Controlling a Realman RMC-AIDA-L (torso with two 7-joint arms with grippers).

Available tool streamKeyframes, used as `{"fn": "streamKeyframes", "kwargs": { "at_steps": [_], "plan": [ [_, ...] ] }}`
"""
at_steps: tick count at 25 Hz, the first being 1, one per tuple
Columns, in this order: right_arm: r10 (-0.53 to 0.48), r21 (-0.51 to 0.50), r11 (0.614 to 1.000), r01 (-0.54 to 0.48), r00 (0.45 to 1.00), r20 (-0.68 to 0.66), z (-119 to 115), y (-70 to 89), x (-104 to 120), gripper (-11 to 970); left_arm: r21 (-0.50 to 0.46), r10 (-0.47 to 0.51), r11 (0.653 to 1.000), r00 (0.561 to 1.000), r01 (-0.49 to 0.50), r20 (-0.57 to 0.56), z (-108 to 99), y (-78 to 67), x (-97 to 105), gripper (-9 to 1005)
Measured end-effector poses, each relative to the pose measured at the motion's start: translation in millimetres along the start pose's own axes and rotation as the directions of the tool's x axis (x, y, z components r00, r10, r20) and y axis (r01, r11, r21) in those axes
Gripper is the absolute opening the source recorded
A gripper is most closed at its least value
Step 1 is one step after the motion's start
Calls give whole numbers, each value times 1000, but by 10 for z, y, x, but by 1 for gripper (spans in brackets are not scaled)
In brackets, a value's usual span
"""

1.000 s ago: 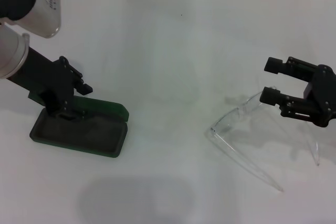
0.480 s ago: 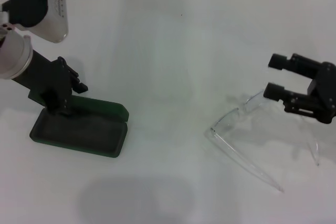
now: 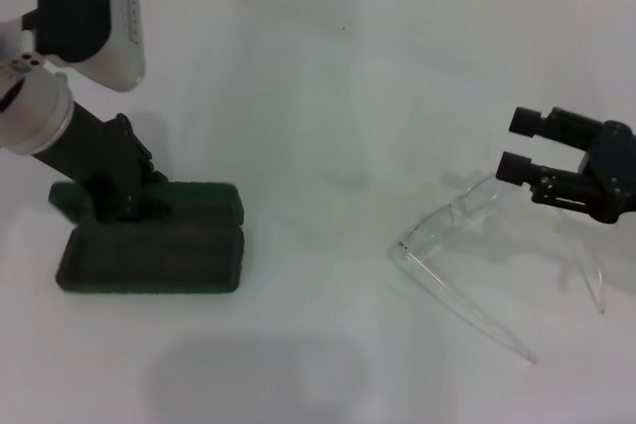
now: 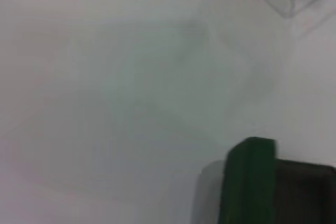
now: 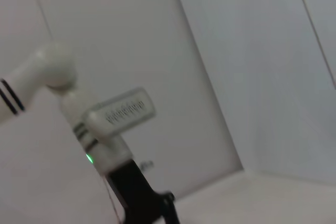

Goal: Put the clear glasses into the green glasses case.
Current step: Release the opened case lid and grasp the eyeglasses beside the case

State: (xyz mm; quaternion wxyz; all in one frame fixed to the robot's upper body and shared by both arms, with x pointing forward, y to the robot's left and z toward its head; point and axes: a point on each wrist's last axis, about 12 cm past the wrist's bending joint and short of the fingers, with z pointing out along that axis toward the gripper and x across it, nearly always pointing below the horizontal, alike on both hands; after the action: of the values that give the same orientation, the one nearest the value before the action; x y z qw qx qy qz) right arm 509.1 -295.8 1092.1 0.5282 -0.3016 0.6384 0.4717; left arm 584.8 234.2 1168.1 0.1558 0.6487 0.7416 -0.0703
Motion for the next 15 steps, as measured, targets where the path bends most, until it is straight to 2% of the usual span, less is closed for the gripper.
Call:
{"fn": "streamKeyframes", "kwargs": {
  "at_steps": [2,5,7,9,11,13,15],
  "plan": [
    [-9,24,1000,10,998,-67,4,-79,-5,746,-3,32,999,999,-32,-8,-7,-35,-62,379],
    [-38,18,999,40,994,-105,18,-119,-51,745,-8,56,998,998,-56,-5,-27,-66,-110,283],
    [-96,-36,995,92,986,-136,35,-130,-168,744,-21,73,997,997,-73,26,-100,-90,-187,219],
    [-149,-118,984,132,977,-154,49,-117,-326,744,-30,76,997,996,-75,42,-132,-90,-219,214],
    [-180,-193,970,145,967,-181,75,-106,-501,669,-57,79,996,994,-75,70,-207,-87,-275,210],
    [-200,-260,957,129,942,-270,143,-107,-737,595,-84,73,994,994,-66,83,-271,-89,-302,205],
    [-236,-295,948,120,888,-395,258,-106,-900,520,-104,57,993,994,-47,91,-310,-98,-311,205]
  ]
}}
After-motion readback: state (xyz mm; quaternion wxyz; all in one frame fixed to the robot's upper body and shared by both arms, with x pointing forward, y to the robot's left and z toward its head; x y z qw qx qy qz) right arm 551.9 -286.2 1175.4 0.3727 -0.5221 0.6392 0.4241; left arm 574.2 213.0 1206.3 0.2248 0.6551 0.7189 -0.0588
